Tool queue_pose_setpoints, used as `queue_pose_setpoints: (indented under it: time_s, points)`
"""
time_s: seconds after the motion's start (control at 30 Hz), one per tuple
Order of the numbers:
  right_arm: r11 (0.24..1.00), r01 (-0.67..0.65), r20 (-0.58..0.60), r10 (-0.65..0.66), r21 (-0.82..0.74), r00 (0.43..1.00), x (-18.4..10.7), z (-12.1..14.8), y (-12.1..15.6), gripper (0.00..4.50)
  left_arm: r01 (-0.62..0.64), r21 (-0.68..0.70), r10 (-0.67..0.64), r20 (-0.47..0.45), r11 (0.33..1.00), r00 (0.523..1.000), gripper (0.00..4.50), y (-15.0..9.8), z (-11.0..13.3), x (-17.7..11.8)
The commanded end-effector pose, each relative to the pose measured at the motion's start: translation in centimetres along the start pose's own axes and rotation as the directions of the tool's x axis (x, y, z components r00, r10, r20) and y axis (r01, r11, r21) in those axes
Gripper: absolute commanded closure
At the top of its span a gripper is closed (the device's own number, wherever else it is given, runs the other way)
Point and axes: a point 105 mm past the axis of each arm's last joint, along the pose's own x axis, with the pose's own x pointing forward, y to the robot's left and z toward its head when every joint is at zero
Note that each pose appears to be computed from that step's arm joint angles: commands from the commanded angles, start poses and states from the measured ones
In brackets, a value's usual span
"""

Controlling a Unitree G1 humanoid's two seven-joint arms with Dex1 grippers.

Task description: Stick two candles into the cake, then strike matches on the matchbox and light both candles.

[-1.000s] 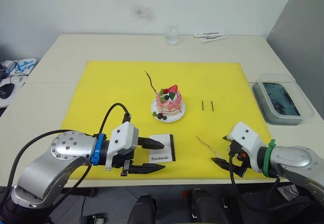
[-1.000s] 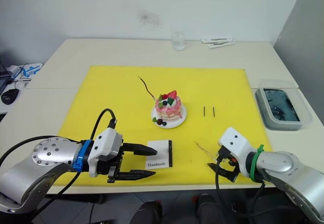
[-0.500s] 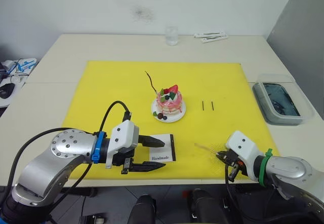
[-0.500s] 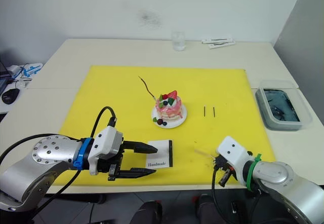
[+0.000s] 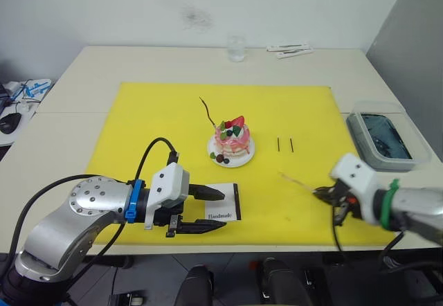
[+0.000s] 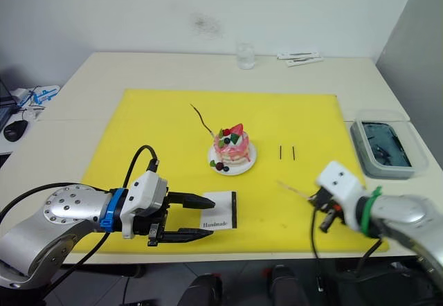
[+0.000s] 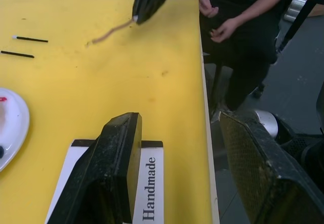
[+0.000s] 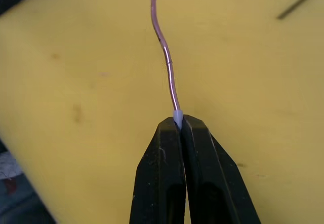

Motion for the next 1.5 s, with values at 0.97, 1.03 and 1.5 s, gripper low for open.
queue_pose_setpoints:
  time_s: [0.97,1.03,1.5]
  points:
    - [0.995,-0.073,-0.116,0.065,-0.071,0.991,-2.0,-7.0,-3.6,4.25,0.106,0.053,-0.112,0.125,0.993,0.986,1.72,-0.4,3.7,2.4]
    - [0.995,-0.063,-0.120,0.054,-0.073,0.991,-1.9,-7.1,-3.8,3.82,0.109,0.055,-0.116,0.128,0.992,0.985,1.72,-0.4,3.8,2.5]
    - [0.991,-0.051,-0.159,0.031,-0.121,0.987,-4.9,-4.4,-5.3,1.26,0.147,0.081,-0.154,0.092,0.986,0.984,0.02,-0.3,3.8,3.0]
